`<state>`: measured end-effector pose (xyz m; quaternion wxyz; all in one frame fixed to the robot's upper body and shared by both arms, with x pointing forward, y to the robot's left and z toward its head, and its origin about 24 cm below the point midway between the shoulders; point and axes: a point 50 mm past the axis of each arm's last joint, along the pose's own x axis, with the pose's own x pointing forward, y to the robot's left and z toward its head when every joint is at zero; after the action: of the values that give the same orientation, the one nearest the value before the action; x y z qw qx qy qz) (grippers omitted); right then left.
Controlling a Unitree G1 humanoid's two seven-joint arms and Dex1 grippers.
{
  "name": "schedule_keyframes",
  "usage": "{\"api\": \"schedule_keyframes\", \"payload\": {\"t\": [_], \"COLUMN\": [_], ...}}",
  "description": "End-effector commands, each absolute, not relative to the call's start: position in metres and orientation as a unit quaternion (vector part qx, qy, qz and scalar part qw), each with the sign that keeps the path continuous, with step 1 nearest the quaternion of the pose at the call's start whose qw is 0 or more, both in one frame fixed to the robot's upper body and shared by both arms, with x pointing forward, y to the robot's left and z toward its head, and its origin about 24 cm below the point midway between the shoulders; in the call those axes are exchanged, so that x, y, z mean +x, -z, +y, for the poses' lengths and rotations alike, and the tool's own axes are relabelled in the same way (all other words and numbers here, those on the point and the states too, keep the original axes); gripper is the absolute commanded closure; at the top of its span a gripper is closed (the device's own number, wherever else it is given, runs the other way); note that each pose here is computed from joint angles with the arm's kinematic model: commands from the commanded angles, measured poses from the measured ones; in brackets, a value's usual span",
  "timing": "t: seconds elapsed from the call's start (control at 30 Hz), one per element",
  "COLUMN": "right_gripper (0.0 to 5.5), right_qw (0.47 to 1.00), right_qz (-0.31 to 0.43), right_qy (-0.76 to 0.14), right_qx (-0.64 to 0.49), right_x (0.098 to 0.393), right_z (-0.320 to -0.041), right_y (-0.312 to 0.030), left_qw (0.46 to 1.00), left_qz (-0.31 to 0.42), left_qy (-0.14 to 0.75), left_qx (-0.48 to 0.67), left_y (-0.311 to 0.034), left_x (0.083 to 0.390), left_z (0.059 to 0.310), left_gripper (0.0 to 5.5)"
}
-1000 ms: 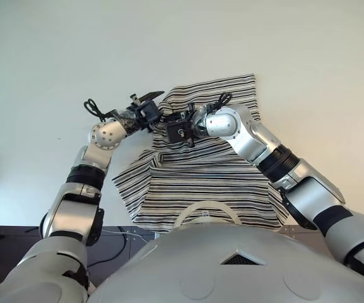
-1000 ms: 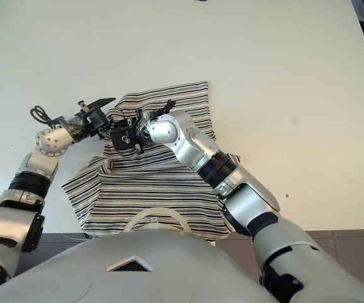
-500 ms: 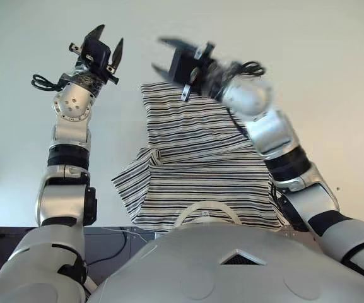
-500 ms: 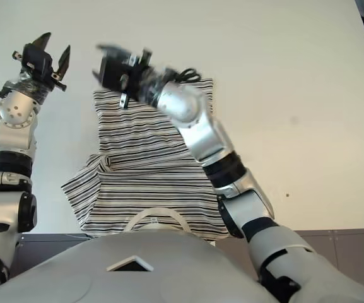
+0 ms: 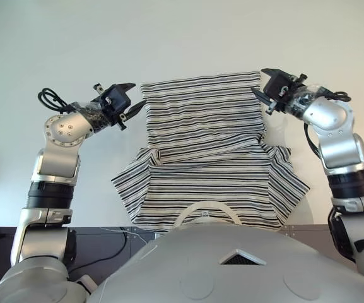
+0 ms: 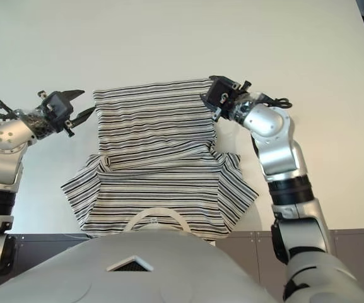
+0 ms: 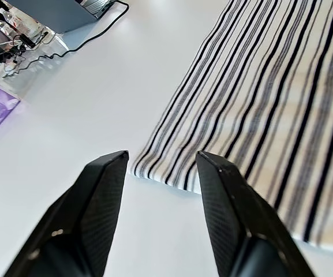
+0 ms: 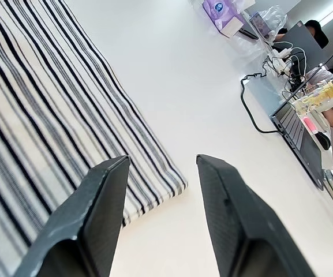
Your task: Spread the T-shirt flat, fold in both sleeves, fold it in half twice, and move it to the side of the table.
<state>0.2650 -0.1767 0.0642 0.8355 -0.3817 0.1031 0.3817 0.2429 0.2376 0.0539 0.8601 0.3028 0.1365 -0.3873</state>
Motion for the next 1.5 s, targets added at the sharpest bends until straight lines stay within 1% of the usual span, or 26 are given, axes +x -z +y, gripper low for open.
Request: {"api": "schedule_keyframes", "payload": {"t": [0.03, 0.1, 0.2, 0.3, 0.37, 0.43, 0.5, 0.63, 0.7, 0.77, 0.8, 0.9, 0.97, 1.03, 1.1, 1.17, 1.2, 1.23, 1.27, 1.33, 1.37, 1.43, 1.5], "right_gripper": [3.36, 3.36, 3.36, 3.36, 3.36, 3.36, 3.36, 3.36, 3.36, 3.36, 3.36, 3.36, 3.36, 3.36, 3.36, 3.36, 3.36, 3.36, 3.36, 3.36, 3.36, 3.36, 3.36], "right_qw": [0.807, 0.806, 0.815, 0.815, 0.817, 0.824, 0.828, 0.833, 0.846, 0.869, 0.872, 0.862, 0.862, 0.884, 0.918, 0.933, 0.935, 0.935, 0.934, 0.93, 0.921, 0.906, 0.899], "right_qz": [0.178, 0.198, 0.22, 0.234, 0.238, 0.232, 0.226, 0.216, 0.194, 0.16, 0.156, 0.184, 0.181, 0.133, 0.056, -0.006, -0.021, -0.028, -0.025, -0.002, 0.022, 0.056, 0.065], "right_qy": [-0.395, -0.386, -0.348, -0.32, -0.296, -0.279, -0.275, -0.277, -0.27, -0.242, -0.232, -0.229, -0.228, -0.206, -0.18, -0.171, -0.175, -0.186, -0.194, -0.206, -0.21, -0.217, -0.22], "right_qx": [-0.401, -0.402, -0.409, -0.422, -0.434, -0.435, -0.433, -0.426, -0.418, -0.402, -0.401, -0.414, -0.416, -0.397, -0.35, -0.316, -0.307, -0.301, -0.3, -0.304, -0.327, -0.359, -0.373], "right_x": [0.261, 0.266, 0.279, 0.29, 0.301, 0.312, 0.317, 0.321, 0.323, 0.33, 0.332, 0.334, 0.334, 0.339, 0.342, 0.335, 0.328, 0.319, 0.308, 0.298, 0.3, 0.305, 0.311], "right_z": [-0.188, -0.191, -0.198, -0.205, -0.208, -0.203, -0.198, -0.191, -0.189, -0.187, -0.187, -0.184, -0.182, -0.179, -0.177, -0.178, -0.179, -0.18, -0.18, -0.18, -0.179, -0.178, -0.179], "right_y": [-0.035, -0.024, -0.012, -0.004, 0.0, 0.001, 0.001, 0.002, -0.003, -0.015, -0.017, -0.005, -0.003, -0.018, -0.046, -0.072, -0.08, -0.085, -0.086, -0.08, -0.07, -0.057, -0.056], "left_qw": [0.835, 0.833, 0.82, 0.801, 0.811, 0.839, 0.854, 0.867, 0.87, 0.877, 0.878, 0.881, 0.888, 0.894, 0.903, 0.919, 0.926, 0.931, 0.922, 0.891, 0.876, 0.861, 0.855], "left_qz": [0.171, 0.174, 0.185, 0.2, 0.193, 0.174, 0.162, 0.148, 0.139, 0.133, 0.133, 0.13, 0.121, 0.102, 0.077, 0.038, 0.017, -0.005, -0.013, 0.007, 0.032, 0.072, 0.092], "left_qy": [0.414, 0.409, 0.414, 0.398, 0.373, 0.341, 0.319, 0.288, 0.281, 0.258, 0.251, 0.241, 0.226, 0.201, 0.165, 0.118, 0.104, 0.118, 0.188, 0.328, 0.374, 0.41, 0.419], "left_qx": [0.321, 0.329, 0.348, 0.399, 0.406, 0.387, 0.378, 0.378, 0.381, 0.383, 0.384, 0.385, 0.382, 0.388, 0.389, 0.376, 0.363, 0.345, 0.337, 0.313, 0.302, 0.293, 0.292], "left_y": [-0.04, -0.036, -0.025, -0.017, -0.017, -0.02, -0.022, -0.021, -0.022, -0.024, -0.024, -0.022, -0.026, -0.031, -0.04, -0.052, -0.059, -0.063, -0.062, -0.051, -0.04, -0.027, -0.024], "left_x": [0.246, 0.253, 0.269, 0.288, 0.305, 0.321, 0.331, 0.339, 0.34, 0.342, 0.342, 0.343, 0.348, 0.351, 0.352, 0.349, 0.345, 0.336, 0.321, 0.286, 0.276, 0.269, 0.273], "left_z": [0.233, 0.233, 0.228, 0.233, 0.232, 0.224, 0.218, 0.213, 0.213, 0.217, 0.218, 0.214, 0.211, 0.212, 0.223, 0.239, 0.246, 0.246, 0.234, 0.206, 0.197, 0.188, 0.183], "left_gripper": [3.33, 3.33, 3.33, 3.33, 3.33, 3.33, 3.33, 3.33, 3.33, 3.33, 3.33, 3.33, 3.33, 3.33, 3.33, 3.33, 3.33, 3.33, 3.33, 3.33, 3.33, 3.33, 3.33]}}
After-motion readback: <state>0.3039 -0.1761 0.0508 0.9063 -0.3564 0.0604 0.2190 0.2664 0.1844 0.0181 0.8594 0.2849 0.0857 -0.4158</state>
